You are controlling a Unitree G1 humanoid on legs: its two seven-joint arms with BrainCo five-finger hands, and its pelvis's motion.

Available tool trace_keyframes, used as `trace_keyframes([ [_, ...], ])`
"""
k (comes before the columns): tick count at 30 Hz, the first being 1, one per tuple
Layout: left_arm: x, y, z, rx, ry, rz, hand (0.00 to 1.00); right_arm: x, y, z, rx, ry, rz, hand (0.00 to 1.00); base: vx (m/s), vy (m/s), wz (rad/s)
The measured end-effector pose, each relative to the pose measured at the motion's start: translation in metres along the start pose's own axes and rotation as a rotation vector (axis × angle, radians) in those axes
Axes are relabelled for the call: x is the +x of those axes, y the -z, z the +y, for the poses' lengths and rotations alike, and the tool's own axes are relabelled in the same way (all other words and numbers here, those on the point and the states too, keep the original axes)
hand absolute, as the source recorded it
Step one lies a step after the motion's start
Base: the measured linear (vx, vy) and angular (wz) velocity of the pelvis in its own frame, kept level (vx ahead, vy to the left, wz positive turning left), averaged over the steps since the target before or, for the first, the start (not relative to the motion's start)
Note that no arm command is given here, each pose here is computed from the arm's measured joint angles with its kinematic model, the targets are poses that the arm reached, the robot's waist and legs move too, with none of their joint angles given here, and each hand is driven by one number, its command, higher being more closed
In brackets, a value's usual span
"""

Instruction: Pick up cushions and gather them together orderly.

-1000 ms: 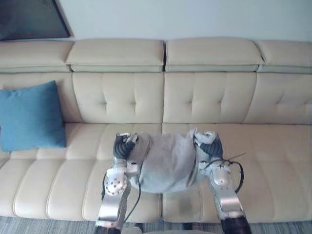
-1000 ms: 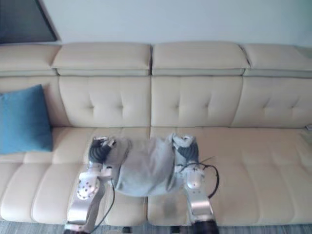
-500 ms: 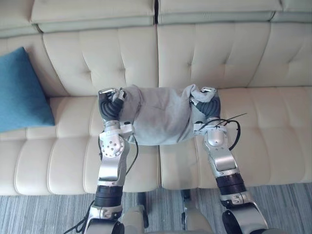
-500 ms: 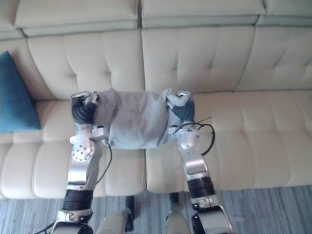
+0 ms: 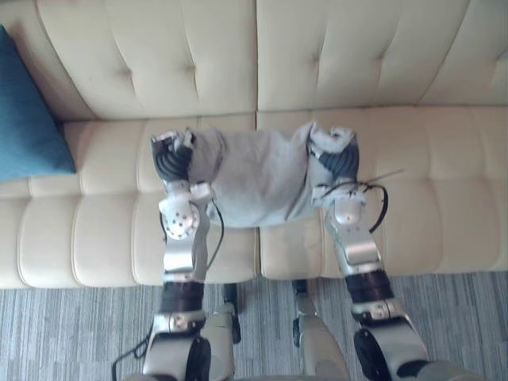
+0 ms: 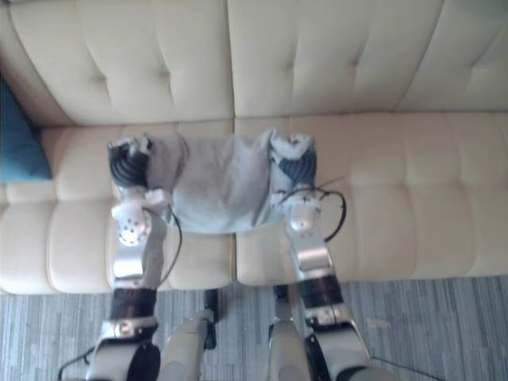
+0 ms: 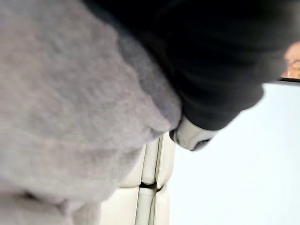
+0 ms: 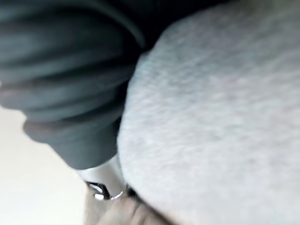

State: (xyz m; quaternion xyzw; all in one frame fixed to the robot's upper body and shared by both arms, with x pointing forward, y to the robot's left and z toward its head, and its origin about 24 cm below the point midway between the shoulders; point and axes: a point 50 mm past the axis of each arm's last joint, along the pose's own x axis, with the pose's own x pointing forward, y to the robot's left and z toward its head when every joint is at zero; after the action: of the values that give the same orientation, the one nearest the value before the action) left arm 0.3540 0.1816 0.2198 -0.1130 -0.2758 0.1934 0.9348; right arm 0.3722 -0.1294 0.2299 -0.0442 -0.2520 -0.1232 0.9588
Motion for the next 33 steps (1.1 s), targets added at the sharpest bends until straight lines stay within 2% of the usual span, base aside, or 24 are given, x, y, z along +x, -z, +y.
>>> trace_keyframes([
  [3,0.031,-0.02,0.004,0.015,-0.035,-0.05,0.0,0.025,-0.022,-0.004,-0.021,0.025,-0.048,0.0,-0.09,-0.032,-0.05],
  [7,0.057,-0.043,0.022,0.033,-0.108,-0.099,0.0,0.049,-0.037,-0.029,-0.058,0.096,-0.073,0.0,-0.05,-0.037,-0.02],
  [16,0.076,-0.069,0.076,0.043,-0.258,-0.148,0.0,0.064,-0.031,-0.097,-0.002,0.277,0.003,0.0,0.0,-0.004,0.0],
  [17,0.076,-0.074,0.091,0.013,-0.305,-0.158,0.0,0.063,-0.031,-0.112,-0.008,0.304,-0.001,0.0,0.02,0.0,-0.04],
  [19,0.073,-0.076,0.102,-0.01,-0.334,-0.172,0.0,0.059,-0.029,-0.12,-0.009,0.312,-0.004,0.0,0.02,-0.001,-0.07],
  [22,0.054,-0.061,0.127,0.024,-0.366,-0.147,0.0,0.039,-0.011,-0.13,-0.024,0.29,0.012,0.0,0.03,-0.007,-0.12],
  [26,0.013,-0.017,0.155,0.122,-0.34,-0.012,0.0,-0.006,0.033,-0.147,-0.11,0.239,0.111,0.0,0.02,-0.002,-0.07],
  [30,-0.052,0.043,0.166,0.185,-0.293,0.229,0.0,-0.065,0.087,-0.152,-0.137,0.181,0.302,0.0,0.0,0.0,0.0],
  [33,-0.126,0.093,0.165,0.188,-0.259,0.504,0.0,-0.131,0.134,-0.146,-0.124,0.132,0.531,0.0,0.01,-0.034,0.09],
])
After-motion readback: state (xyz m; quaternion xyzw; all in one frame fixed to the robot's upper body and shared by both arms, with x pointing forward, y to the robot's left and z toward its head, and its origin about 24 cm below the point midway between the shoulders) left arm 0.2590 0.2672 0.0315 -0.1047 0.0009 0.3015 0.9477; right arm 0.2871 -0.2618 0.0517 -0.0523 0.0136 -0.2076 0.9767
